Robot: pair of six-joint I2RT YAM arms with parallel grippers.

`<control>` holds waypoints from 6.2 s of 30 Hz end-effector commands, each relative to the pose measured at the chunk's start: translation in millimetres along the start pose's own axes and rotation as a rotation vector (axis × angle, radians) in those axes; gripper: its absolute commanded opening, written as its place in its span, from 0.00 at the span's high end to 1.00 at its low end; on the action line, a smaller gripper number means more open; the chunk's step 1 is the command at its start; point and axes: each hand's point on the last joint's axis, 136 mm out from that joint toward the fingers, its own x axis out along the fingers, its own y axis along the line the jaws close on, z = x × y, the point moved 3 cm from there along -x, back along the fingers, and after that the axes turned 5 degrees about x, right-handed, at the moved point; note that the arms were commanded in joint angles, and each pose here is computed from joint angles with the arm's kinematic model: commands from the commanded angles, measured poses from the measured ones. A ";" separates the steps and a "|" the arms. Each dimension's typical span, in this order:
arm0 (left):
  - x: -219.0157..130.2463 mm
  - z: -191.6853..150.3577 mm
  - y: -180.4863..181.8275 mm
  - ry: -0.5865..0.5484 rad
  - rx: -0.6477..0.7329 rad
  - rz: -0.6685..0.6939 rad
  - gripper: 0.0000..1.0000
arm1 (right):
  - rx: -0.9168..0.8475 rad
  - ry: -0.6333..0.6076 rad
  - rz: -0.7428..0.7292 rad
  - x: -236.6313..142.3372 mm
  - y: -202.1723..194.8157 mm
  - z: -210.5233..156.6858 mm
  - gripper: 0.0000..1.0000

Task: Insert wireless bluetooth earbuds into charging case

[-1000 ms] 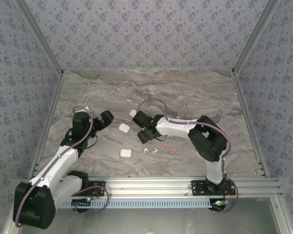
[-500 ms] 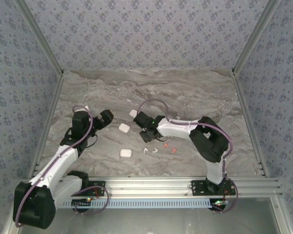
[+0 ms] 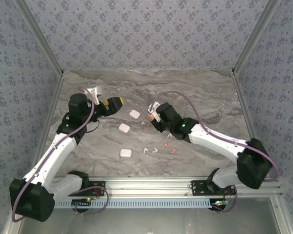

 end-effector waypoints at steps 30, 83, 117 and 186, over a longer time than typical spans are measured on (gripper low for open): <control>74.0 -49.5 -82.4 0.310 0.111 -0.380 0.56 | -0.282 -0.292 0.049 -49.0 9.6 59.0 0.59; 6.6 -33.2 -121.0 -0.268 0.505 -0.472 1.00 | 0.318 -0.543 0.500 -104.8 -23.9 106.9 0.02; 10.5 -46.3 -125.0 -0.244 0.641 -0.491 1.00 | 0.333 -0.535 0.463 -99.9 -41.7 121.3 0.03; 8.2 -52.5 -102.9 -0.231 0.696 -0.355 1.00 | 0.846 0.658 0.129 -3.5 25.4 -205.9 0.61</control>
